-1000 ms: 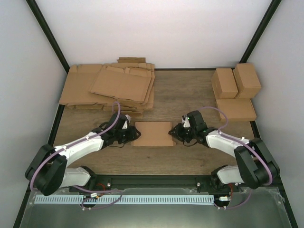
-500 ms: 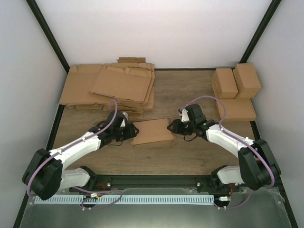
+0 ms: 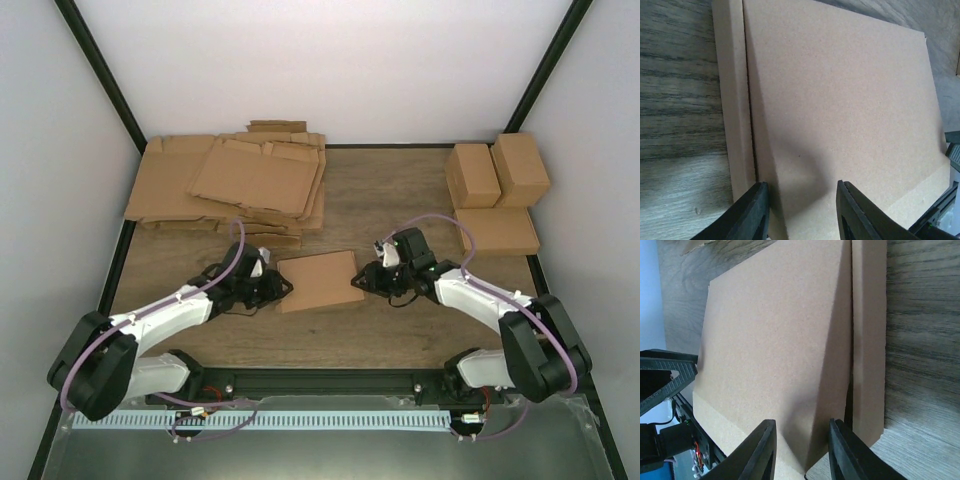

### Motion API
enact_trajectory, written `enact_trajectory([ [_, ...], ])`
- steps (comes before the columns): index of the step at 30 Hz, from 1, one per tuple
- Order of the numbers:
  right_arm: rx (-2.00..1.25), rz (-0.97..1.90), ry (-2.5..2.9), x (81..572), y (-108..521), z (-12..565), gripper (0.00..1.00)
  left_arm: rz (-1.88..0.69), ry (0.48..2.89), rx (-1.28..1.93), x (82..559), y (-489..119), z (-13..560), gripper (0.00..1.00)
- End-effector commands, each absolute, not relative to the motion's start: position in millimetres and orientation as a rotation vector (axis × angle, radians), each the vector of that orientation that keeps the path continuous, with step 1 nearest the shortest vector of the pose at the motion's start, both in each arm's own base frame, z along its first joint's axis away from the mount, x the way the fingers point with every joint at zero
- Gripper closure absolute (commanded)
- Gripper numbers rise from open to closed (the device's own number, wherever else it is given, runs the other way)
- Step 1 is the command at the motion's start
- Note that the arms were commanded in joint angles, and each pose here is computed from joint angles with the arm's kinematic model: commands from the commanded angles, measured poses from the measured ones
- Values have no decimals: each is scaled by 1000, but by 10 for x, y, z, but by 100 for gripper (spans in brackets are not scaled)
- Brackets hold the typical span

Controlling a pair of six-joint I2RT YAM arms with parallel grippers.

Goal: Fold the paper box

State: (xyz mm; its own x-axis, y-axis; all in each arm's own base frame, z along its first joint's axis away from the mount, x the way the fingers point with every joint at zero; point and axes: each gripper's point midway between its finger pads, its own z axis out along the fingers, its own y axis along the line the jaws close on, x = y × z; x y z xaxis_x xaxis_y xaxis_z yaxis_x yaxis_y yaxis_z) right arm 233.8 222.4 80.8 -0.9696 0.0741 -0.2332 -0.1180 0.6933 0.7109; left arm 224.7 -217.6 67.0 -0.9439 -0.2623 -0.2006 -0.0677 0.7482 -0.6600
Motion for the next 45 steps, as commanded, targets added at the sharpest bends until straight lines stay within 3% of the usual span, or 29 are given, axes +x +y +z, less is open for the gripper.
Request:
enact_trajectory([
  [1,-77,1250,2621,2368,2358,900,72,-1098,2630,-249,2267,-2292,775,64],
  [9,-56,1249,2639,2310,2324,752,81,-1103,2662,-268,2212,-2287,627,83],
  [20,-103,1070,2710,2296,2173,512,83,-1012,2687,-251,2243,-2226,567,84],
  [28,-206,990,2635,2439,2158,832,71,-712,2721,-132,2350,-1984,637,72],
  [39,-217,956,2592,2493,2122,998,66,-737,2697,-105,2364,-2011,790,65],
  [45,-189,969,2545,2549,2030,1104,59,-760,2680,-105,2346,-2011,820,56],
])
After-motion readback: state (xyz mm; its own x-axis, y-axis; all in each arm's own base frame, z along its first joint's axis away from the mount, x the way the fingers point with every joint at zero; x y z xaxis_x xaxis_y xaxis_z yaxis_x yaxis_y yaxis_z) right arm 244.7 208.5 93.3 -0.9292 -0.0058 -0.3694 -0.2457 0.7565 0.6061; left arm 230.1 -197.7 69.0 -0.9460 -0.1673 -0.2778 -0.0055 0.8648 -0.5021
